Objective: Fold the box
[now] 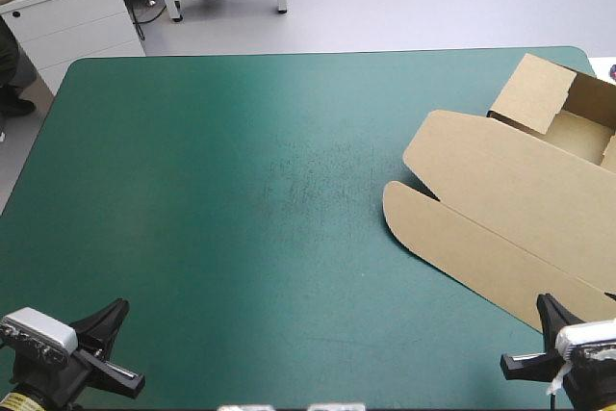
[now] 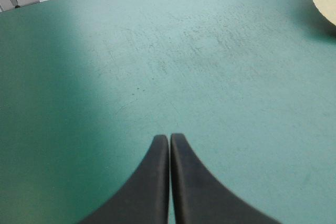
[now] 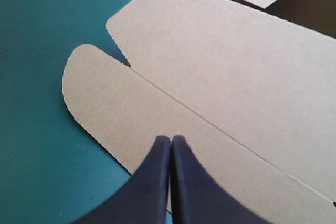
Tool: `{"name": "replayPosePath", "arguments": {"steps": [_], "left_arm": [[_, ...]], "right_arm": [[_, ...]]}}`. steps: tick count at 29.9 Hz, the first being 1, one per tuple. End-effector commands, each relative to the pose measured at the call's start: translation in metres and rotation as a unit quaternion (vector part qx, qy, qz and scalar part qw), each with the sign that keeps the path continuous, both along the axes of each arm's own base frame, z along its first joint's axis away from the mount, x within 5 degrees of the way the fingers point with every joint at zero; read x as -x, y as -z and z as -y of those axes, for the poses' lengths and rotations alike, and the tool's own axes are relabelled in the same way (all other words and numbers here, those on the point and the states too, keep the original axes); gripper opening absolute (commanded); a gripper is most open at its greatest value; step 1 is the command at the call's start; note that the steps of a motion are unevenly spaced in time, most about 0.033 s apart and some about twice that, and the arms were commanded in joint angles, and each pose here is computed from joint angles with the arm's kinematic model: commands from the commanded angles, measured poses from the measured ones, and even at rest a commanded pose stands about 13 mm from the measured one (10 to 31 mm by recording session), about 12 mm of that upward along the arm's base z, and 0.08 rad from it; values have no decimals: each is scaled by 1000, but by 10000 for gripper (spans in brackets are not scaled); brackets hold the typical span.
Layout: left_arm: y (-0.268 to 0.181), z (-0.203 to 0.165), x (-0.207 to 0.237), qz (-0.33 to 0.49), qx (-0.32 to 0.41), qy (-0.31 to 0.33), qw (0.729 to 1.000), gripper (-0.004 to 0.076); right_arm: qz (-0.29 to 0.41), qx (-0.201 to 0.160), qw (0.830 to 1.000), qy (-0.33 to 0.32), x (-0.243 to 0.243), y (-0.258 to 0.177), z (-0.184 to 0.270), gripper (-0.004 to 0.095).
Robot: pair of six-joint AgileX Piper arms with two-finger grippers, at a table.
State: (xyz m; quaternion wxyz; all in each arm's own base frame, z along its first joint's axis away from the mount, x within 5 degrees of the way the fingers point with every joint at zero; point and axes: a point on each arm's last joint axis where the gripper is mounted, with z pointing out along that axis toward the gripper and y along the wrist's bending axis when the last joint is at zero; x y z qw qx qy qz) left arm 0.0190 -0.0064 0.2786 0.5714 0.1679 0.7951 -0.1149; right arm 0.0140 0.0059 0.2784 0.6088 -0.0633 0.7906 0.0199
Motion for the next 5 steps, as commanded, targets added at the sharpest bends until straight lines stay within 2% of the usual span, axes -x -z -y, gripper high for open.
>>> {"name": "replayPosePath", "arguments": {"steps": [1, 5], "left_arm": [[-12, 0, -1, 33, 12, -3, 999, -10], [-12, 0, -1, 33, 11, -3, 999, -10]], "right_arm": [[71, -8, 997, 2, 8, -15, 1, -20], [69, -11, 998, 4, 7, -14, 1, -20]]}}
